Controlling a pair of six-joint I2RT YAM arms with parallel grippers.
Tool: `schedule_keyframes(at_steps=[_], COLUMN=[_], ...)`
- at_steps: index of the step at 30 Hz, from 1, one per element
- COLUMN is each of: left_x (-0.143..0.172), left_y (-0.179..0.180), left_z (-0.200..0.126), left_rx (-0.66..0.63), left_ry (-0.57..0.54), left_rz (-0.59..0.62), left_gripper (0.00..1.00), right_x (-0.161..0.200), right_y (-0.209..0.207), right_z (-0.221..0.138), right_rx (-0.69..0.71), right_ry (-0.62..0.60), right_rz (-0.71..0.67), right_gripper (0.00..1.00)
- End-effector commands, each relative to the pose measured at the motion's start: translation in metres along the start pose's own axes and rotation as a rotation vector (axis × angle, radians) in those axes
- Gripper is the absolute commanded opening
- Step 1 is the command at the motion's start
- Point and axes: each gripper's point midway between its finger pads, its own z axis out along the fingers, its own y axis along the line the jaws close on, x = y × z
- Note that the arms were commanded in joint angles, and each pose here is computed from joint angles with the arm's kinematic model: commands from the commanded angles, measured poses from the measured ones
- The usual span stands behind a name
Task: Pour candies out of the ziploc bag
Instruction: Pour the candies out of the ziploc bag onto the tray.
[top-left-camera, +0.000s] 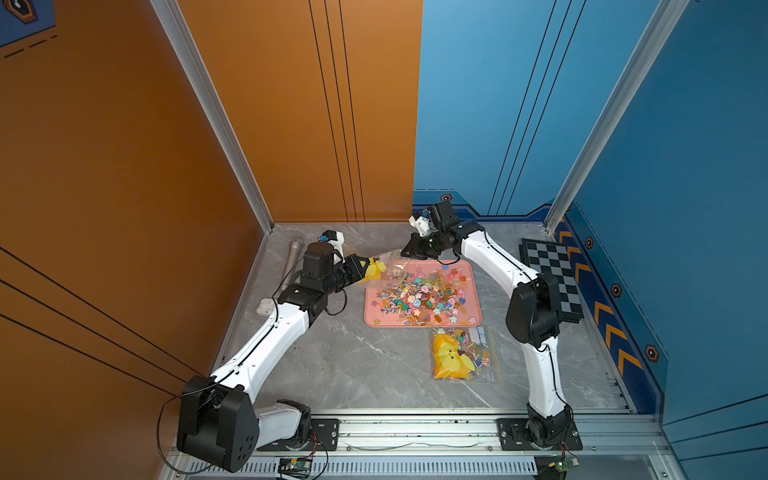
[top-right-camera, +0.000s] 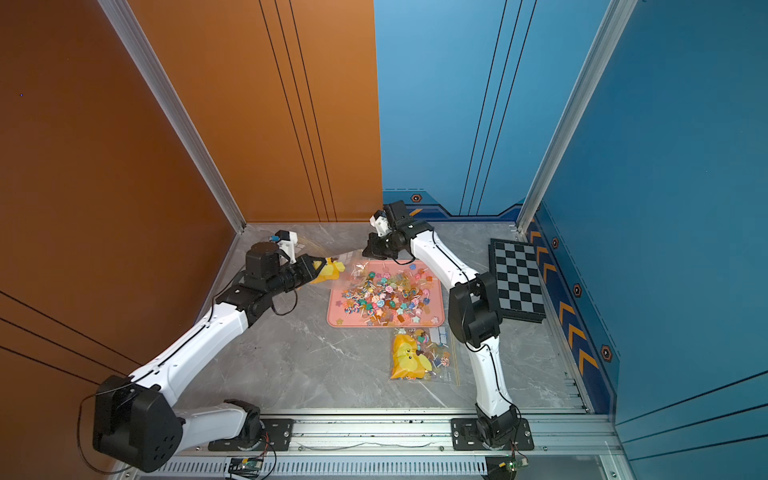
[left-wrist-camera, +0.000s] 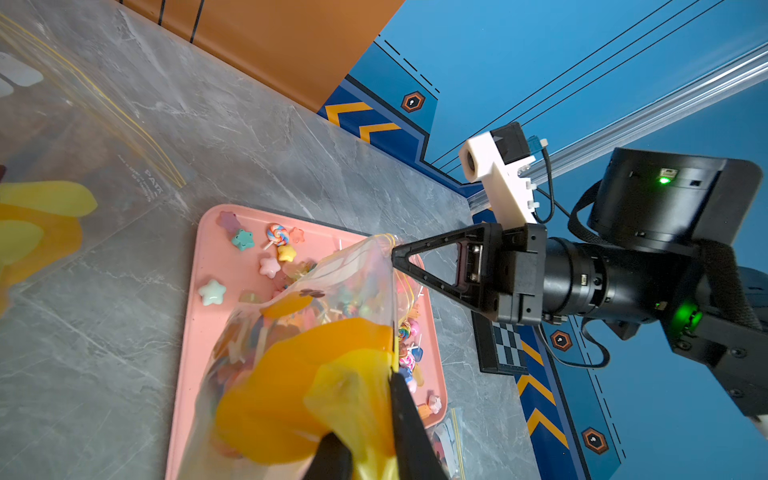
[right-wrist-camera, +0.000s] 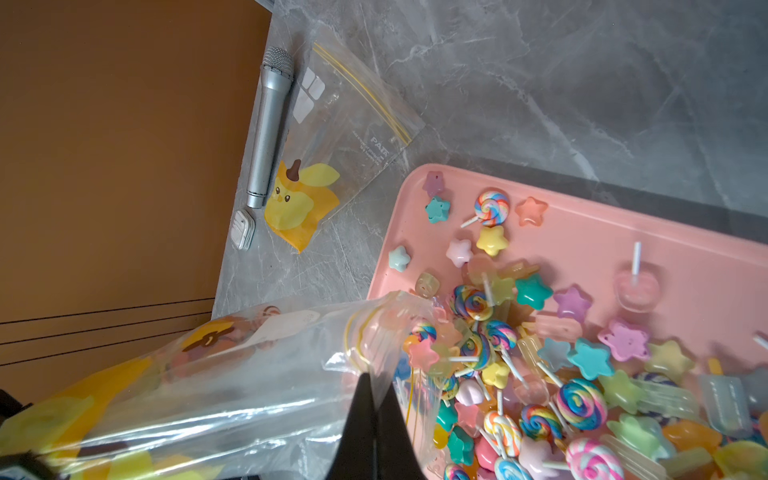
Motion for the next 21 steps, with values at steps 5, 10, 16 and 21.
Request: schedule_keyframes(at_steps=[5, 10, 16, 21], left_x=[-0.017, -0.015, -0.008, -0.016], left_y=[-0.023, -0.03, -0.031, -0.046], left_z=[-0.004, 0.0, 0.004, 0.005], left_rx=[0.031, 0.031, 0.021, 0.04], left_ry=[-0.077, -0.065, -0.05, -0.064], left_rz=[0.059, 0.083, 0.099, 0.118], left_gripper=[0.0, 0.0, 0.0, 0.0], right_x=[-0.005, 0.001, 0.006, 0.003], right_y=[-0.058, -0.068, -0.066, -0.07], right_z=[-0.036, -0.039, -0.056, -0.066], right_rx=[0.179, 0.204, 0.206, 0.213], right_ry=[-0.05, -0.042, -0.054, -0.07], right_rz=[0.042, 0.043, 0.039, 0.042], right_gripper=[0.0, 0.0, 0.0, 0.0])
